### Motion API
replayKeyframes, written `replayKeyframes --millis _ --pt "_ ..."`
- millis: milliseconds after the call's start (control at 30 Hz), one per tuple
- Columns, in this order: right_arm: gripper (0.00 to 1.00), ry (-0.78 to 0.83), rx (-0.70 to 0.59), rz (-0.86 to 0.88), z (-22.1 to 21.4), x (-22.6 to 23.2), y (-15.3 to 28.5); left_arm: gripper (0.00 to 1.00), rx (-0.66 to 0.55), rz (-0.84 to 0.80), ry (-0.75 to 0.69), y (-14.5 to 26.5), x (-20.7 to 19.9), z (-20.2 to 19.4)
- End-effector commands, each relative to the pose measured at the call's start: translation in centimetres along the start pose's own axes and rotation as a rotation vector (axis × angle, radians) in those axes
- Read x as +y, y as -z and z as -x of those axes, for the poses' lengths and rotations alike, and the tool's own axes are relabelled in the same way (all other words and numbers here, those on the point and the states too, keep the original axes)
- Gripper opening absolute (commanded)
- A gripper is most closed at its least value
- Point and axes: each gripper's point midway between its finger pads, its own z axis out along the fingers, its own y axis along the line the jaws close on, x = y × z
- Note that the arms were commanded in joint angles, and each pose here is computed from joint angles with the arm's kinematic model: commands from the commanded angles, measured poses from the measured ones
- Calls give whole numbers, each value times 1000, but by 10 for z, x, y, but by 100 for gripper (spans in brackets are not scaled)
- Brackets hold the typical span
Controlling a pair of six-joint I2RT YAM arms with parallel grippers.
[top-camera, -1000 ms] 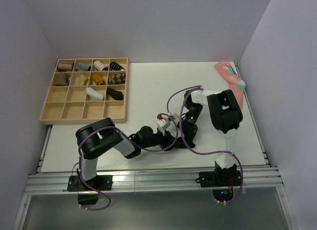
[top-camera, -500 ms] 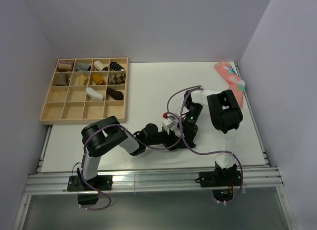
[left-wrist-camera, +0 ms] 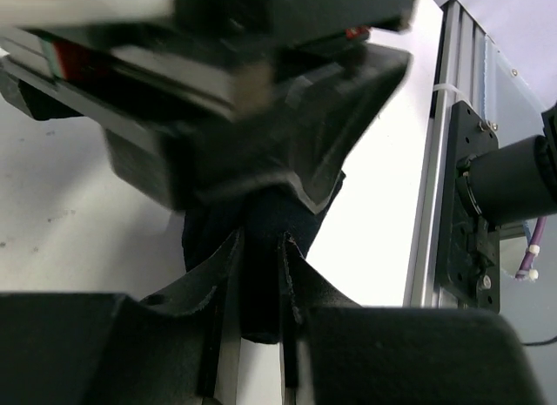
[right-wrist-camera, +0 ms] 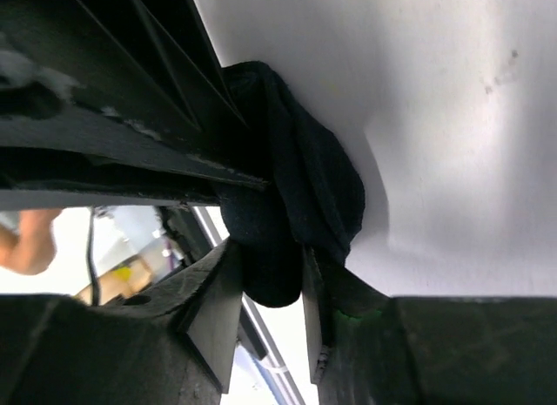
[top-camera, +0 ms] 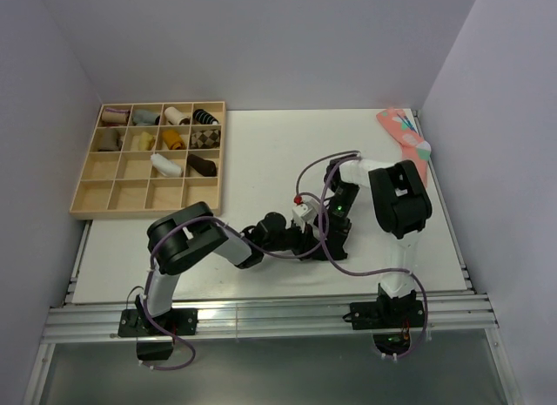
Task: Roll the socks
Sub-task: Roll the sock at the center of the board.
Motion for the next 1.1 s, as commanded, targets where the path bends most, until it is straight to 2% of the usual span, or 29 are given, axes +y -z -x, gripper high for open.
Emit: replayKeyframes --millis 0,233,467,667,1067 --pt "40 109 -87 -203 19 -34 10 0 129 105 53 1 23 -31" --pt "49 155 -222 -343 35 -37 37 0 241 192 112 4 40 -58" --pt "53 193 -368 -408 35 -34 74 0 276 244 141 3 50 -65" --pt "56 254 -422 -461 24 -31 86 0 300 271 224 4 62 -70" --pt "60 398 -480 -517 -5 -18 81 0 344 284 371 7 75 -68"
